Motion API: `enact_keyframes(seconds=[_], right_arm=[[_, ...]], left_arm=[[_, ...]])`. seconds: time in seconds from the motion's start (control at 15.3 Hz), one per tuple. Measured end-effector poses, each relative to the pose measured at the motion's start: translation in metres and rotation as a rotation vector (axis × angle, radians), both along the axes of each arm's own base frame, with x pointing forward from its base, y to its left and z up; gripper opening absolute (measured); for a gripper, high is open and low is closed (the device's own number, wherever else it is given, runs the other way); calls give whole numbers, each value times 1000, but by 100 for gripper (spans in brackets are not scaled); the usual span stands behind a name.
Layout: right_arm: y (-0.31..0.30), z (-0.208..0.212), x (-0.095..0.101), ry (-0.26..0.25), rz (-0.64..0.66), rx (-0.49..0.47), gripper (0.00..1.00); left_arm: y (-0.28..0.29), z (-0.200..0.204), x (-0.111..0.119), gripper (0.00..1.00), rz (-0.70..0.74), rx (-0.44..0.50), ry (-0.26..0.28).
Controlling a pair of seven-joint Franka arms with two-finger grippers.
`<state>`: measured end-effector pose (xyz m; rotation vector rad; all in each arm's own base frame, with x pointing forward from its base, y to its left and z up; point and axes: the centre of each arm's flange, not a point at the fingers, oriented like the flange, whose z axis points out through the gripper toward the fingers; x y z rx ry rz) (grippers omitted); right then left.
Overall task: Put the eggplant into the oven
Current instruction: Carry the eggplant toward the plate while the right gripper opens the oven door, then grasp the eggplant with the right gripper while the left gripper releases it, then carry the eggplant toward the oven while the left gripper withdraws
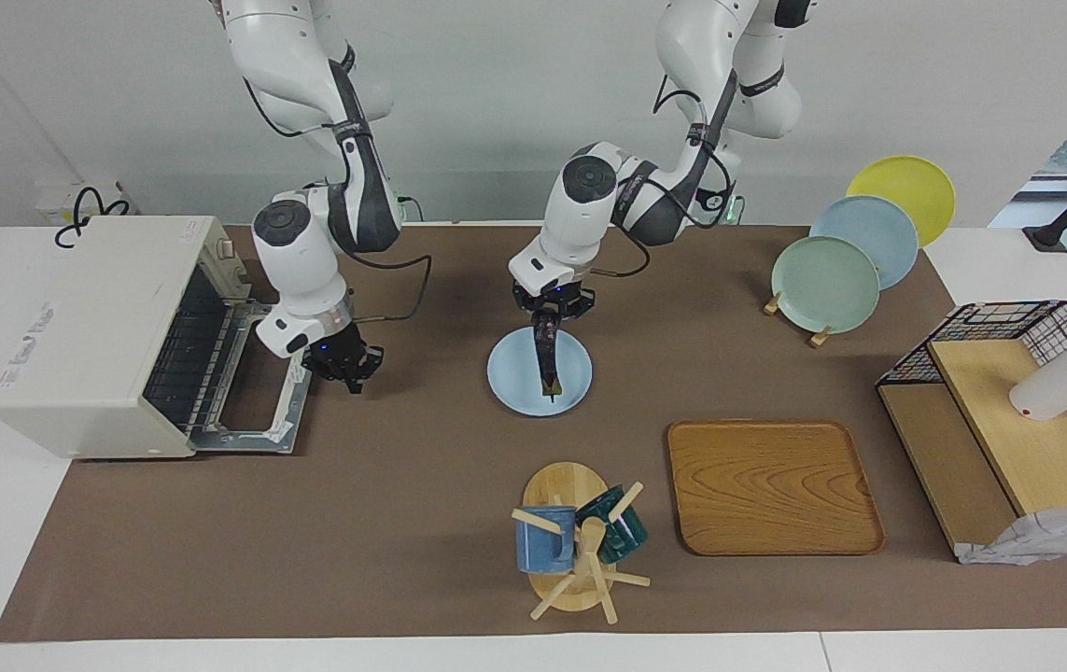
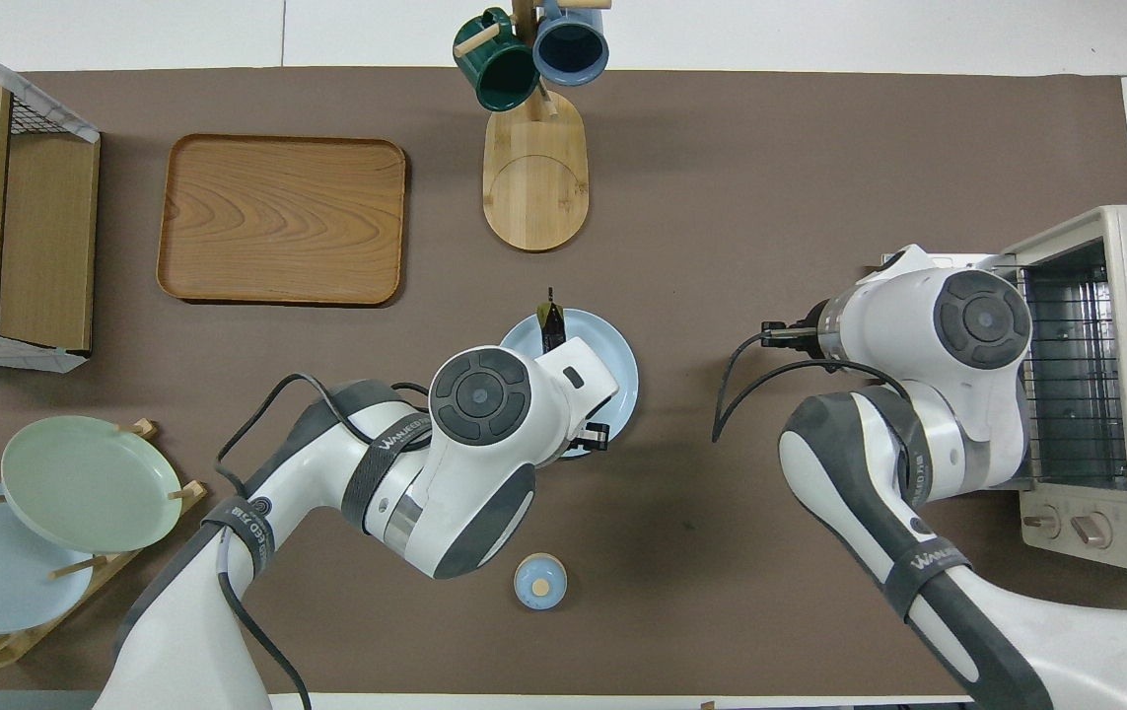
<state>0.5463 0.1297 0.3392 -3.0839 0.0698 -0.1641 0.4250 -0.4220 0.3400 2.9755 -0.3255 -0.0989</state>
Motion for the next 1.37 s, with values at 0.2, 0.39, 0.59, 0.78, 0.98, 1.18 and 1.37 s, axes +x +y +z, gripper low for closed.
enact_keyframes(seconds=[0.2, 0.39, 0.59, 0.78, 0.98, 1.18, 1.37], right_arm=[[32, 23, 3, 35, 23, -3, 43], [42, 43, 13, 42, 34, -4, 44], [44, 42, 15, 45, 38, -5, 44], [79, 46, 8, 37, 44, 2, 42], [160, 78, -9, 16, 4, 33, 42], [238, 116, -21, -7, -59, 79, 38], [321, 98, -37, -15, -108, 75, 37]], left_arm=[[-1, -10, 1, 41, 1, 3, 5], [3, -5, 7, 67, 12, -3, -5], [29, 21, 30, 99, 57, -3, -9], [84, 70, 68, 100, 110, 0, -8], [160, 119, 111, 100, 127, 1, 0], [253, 144, 147, 100, 130, -4, -2], [324, 160, 162, 100, 160, 1, -10]])
